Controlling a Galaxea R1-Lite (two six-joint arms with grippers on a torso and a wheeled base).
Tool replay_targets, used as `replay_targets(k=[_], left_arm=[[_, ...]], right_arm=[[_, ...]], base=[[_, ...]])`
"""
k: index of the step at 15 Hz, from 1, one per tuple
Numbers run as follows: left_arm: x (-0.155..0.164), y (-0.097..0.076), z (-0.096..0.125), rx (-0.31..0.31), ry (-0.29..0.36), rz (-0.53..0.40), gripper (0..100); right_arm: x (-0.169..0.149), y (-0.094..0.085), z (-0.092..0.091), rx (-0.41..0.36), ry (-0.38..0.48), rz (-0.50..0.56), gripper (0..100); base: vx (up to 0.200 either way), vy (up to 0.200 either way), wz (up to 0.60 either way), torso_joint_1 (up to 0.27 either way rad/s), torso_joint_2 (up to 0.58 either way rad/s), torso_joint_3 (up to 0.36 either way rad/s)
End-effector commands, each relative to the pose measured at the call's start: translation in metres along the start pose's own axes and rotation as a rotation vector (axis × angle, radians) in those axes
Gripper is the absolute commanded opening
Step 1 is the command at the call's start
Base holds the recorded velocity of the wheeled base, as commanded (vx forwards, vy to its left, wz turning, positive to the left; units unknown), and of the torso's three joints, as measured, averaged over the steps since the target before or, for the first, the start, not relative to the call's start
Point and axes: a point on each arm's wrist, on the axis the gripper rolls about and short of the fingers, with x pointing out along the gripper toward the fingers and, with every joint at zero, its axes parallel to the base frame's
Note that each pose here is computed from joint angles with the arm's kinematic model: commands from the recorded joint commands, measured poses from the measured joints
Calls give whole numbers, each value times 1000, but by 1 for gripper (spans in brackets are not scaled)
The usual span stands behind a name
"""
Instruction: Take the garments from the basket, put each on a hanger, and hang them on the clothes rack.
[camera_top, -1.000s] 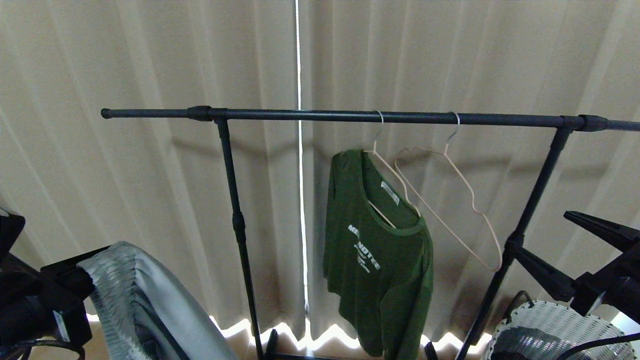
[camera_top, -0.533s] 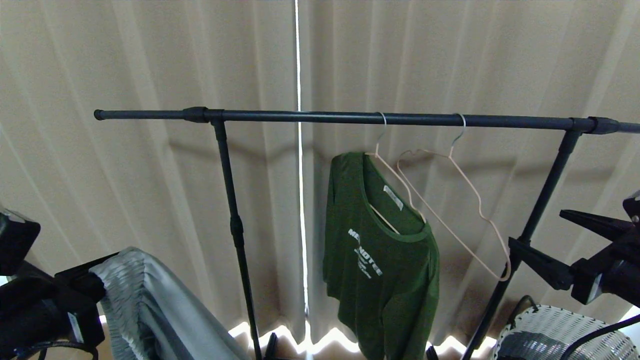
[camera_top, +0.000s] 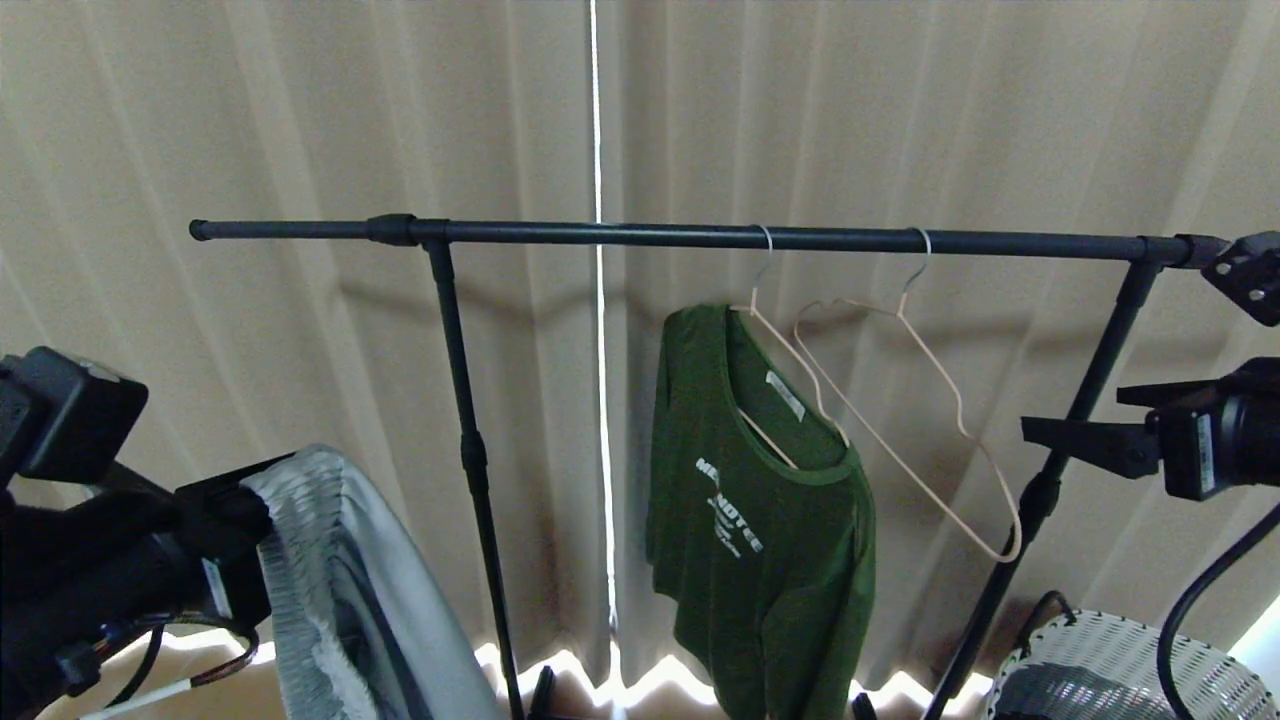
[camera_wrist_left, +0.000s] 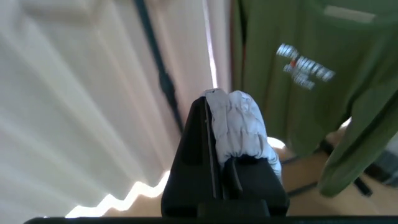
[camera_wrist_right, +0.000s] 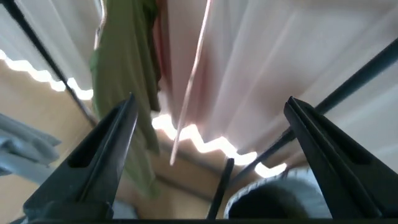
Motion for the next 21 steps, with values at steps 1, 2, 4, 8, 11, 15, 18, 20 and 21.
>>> replay_targets(k=[1,2,4,8,11,15,18,20,21], left_arm=[[22,-1,-5,-16,21,-8,0],[25,-2,-6,-21,16,-9,0],[28,-3,-11,-24,32,-14,0],[30,-5,-8,-25,13,-35,0],[43,-14,-12,-65,17,-77,0],[42,-14,-10,-67,-6,-75,0],[42,-14,-10,-65,-15,-76,0],[42,-14,-10,-65,-15,-76,0],[42,-13,-10,-65,-17,-74,0]], right_arm=[[37,-4,6,7,97,-34,100],[43,-1,6,0,114,-46,100],[53,10,11,5,122,-59,100],[73,15,16,6,143,-49,100],[90,21,14,-3,153,-74,100],[98,21,13,-1,147,-85,100],[98,20,13,6,145,-87,100],[98,21,14,5,143,-85,100],[98,21,14,5,143,-85,100]], base=[[0,0,0,0,0,0],[0,0,0,0,0,0],[0,0,0,0,0,0],[0,0,0,0,0,0],[0,0,0,0,0,0],[0,0,0,0,0,0],[0,0,0,0,0,0],[0,0,0,0,0,0],[0,0,0,0,0,0]])
